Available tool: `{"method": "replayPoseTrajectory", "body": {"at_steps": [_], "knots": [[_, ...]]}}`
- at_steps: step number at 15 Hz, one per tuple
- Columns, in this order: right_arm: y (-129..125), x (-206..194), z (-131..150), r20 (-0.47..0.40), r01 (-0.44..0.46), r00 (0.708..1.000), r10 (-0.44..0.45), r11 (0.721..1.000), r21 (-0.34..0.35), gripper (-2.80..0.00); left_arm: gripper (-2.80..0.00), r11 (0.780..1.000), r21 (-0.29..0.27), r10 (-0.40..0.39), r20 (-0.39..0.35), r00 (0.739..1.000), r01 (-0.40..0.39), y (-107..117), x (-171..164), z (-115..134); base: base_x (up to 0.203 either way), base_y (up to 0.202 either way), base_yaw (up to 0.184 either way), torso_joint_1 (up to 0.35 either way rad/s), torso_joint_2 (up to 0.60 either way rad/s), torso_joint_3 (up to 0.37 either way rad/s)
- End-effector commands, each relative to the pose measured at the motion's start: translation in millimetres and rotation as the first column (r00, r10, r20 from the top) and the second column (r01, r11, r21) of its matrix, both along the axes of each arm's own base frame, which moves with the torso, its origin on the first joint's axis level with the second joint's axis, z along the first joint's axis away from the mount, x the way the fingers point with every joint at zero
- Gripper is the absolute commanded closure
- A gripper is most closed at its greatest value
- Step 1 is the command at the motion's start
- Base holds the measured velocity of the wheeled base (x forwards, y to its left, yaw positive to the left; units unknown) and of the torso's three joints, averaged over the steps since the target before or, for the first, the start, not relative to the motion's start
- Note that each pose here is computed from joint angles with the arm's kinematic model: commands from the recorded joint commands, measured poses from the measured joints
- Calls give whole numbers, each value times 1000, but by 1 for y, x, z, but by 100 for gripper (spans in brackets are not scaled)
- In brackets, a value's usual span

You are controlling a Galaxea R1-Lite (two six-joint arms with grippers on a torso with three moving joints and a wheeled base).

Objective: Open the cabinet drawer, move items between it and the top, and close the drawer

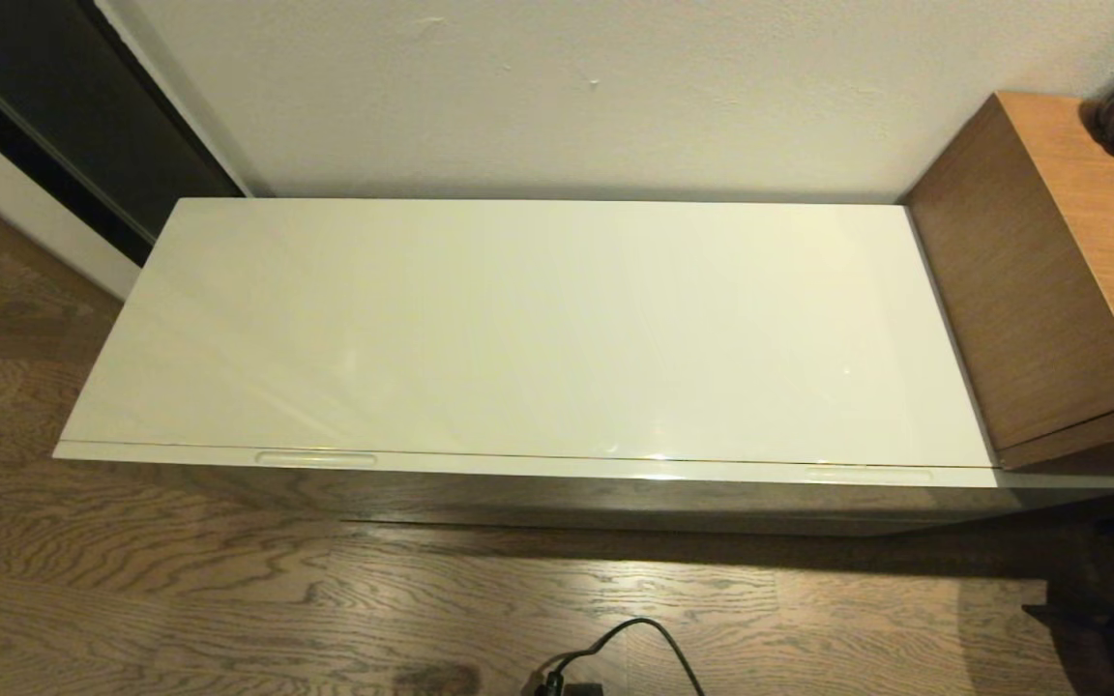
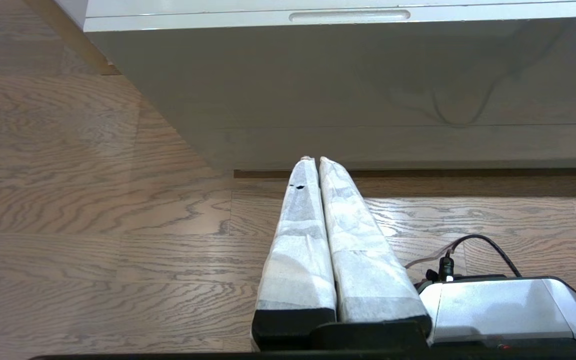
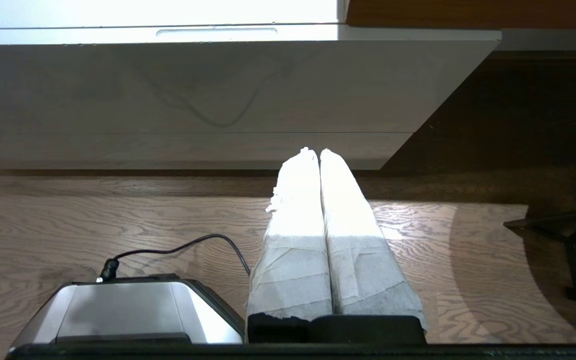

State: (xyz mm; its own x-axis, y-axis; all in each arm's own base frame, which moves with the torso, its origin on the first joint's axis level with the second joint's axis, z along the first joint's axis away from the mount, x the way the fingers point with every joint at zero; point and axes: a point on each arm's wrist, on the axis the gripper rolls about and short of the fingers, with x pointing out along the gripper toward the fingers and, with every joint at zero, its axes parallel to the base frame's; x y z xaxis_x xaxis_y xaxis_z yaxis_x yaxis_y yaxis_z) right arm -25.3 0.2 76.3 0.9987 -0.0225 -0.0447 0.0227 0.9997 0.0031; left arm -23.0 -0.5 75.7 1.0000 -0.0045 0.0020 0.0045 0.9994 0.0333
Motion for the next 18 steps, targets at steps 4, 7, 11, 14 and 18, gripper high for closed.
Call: {"method": "replayPoseTrajectory", "body": {"at_steps": [4,7,11,14,18], "knots": [[0,0,0,0,0,1000,0,1000,-2,0,0,1000,0,0,-2,1000,0,0,0,0,0,0,0,0,0,0],[0,0,0,0,0,1000,0,1000,-1,0,0,1000,0,0,0,1000,0,0,0,0,0,0,0,0,0,0],[0,0,0,0,-1,1000,1,1000,-1,0,0,1000,0,0,-1,1000,0,0,0,0,0,0,0,0,0,0],[0,0,0,0,0,1000,0,1000,-2,0,0,1000,0,0,0,1000,0,0,0,0,0,0,0,0,0,0],[0,0,0,0,-1,1000,1,1000,-1,0,0,1000,0,0,-1,1000,0,0,0,0,0,0,0,0,0,0]]}}
